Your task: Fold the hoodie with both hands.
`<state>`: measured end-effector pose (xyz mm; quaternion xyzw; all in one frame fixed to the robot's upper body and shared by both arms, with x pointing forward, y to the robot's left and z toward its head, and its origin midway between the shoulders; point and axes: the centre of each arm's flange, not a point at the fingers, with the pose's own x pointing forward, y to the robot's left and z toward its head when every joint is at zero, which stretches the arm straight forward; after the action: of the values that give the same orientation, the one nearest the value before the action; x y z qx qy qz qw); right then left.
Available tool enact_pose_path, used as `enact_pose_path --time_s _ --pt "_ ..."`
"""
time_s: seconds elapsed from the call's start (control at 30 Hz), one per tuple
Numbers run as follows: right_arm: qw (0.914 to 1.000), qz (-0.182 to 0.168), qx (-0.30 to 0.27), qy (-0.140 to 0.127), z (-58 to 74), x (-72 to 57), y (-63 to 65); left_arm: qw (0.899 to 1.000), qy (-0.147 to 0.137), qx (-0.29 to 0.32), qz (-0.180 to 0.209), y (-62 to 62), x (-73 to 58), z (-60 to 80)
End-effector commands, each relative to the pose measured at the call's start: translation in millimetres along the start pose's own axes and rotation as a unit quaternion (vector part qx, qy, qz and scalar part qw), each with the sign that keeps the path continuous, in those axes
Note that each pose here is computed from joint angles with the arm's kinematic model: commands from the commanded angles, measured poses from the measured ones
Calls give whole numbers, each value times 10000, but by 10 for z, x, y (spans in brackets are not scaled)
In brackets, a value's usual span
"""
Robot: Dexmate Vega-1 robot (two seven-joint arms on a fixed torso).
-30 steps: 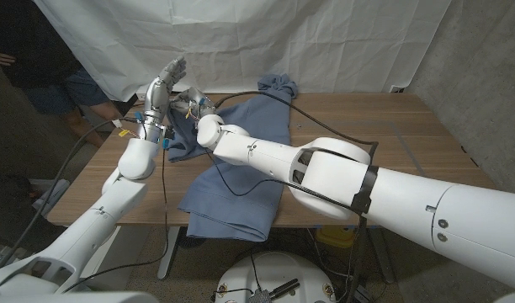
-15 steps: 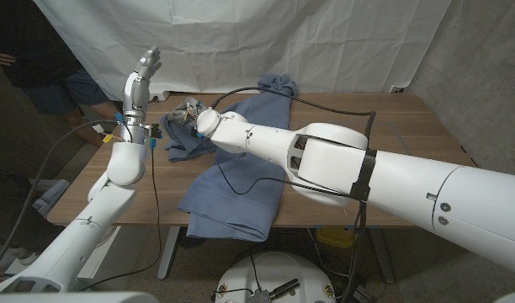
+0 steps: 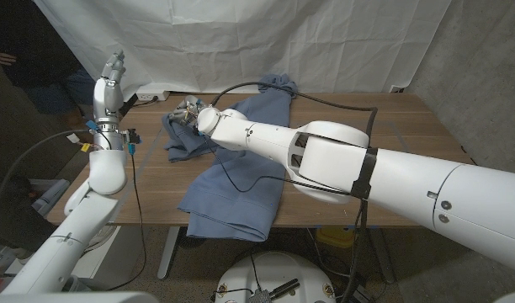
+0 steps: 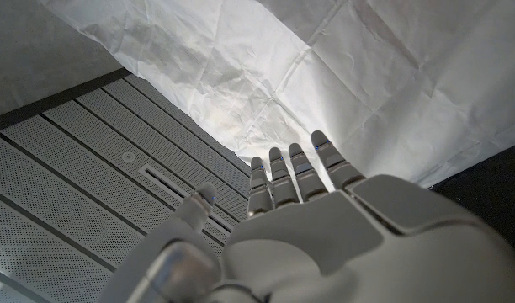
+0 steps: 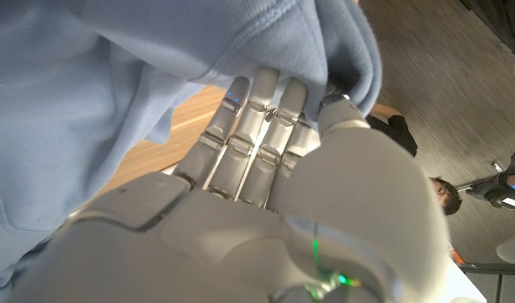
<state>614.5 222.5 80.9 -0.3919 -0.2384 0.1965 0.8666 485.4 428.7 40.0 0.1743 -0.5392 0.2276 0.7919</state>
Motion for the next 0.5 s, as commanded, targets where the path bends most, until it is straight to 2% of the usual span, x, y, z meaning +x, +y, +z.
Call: enact_pose_path --time_s 0.03,0.17,0.5 --pt "9993 -17 -351 -98 62 -19 88 9985 177 326 404 310 -135 -33" --pt "9994 -17 -326 -90 56 -20 89 9978 285 319 516 385 -175 -75" --pt "9993 2 -375 -1 -49 -29 129 9982 232 213 513 375 -245 -62"
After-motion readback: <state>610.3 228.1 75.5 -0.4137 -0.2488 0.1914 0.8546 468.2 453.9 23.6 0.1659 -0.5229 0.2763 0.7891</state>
